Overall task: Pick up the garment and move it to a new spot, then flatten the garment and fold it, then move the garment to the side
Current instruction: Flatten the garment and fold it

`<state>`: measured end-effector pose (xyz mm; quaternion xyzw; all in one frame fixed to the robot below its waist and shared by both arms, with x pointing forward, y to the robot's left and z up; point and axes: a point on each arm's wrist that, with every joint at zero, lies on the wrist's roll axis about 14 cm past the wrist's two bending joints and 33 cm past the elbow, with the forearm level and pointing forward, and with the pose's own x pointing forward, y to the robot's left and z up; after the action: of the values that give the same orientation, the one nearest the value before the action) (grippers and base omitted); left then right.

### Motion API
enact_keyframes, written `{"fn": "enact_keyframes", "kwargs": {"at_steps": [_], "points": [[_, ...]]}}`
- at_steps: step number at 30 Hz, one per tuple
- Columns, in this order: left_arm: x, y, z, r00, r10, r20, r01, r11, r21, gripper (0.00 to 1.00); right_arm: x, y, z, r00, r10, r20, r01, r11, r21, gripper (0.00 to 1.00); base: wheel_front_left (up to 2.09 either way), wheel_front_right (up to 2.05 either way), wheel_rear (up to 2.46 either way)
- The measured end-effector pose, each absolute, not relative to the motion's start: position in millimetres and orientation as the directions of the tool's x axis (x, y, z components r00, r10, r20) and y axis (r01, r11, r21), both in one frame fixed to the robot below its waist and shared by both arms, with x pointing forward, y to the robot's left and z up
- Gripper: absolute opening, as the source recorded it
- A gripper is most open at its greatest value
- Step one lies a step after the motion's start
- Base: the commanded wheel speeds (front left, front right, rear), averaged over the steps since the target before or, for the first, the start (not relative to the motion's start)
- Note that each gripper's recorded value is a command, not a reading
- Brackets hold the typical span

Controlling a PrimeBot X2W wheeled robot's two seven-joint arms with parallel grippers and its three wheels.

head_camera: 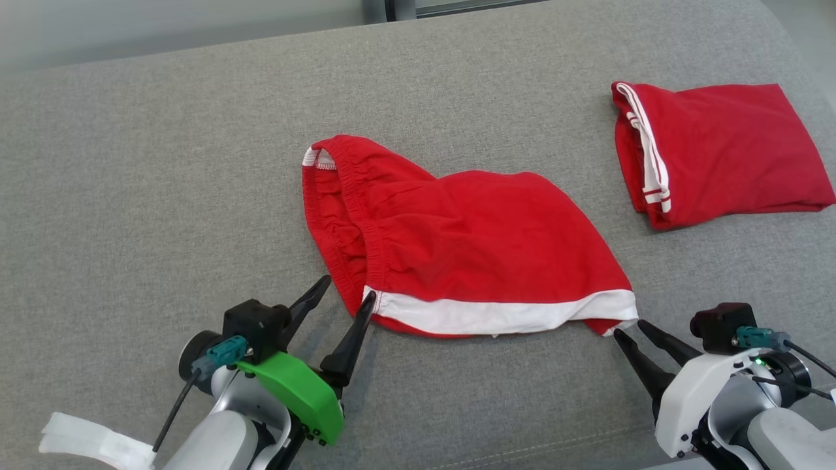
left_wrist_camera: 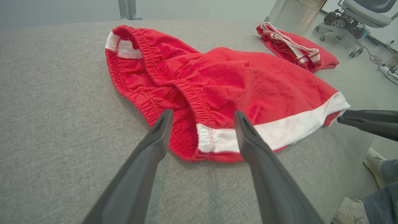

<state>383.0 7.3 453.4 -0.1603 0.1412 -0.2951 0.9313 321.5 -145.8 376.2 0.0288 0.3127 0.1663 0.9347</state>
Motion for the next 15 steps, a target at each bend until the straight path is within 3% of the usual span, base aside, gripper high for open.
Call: {"fn": "enact_keyframes", "kwargs": {"at_steps": [6, 15], "points": [[388, 11, 453, 0.796, -0.582, -0.163, 0.494, 0.782, -0.38, 1.0, 314, -155, 371, 0.751, 0.306, -0.585, -0.249, 0.952, 0.177, 0.49, 0.0, 0.0, 0.0], [387, 3, 450, 0.78, -0.602, -0.171, 0.511, 0.77, -0.382, 1.0, 313, -157, 368, 0.763, 0.287, -0.579, -0.222, 0.958, 0.183, 0.48, 0.0, 0.0, 0.0]]}}
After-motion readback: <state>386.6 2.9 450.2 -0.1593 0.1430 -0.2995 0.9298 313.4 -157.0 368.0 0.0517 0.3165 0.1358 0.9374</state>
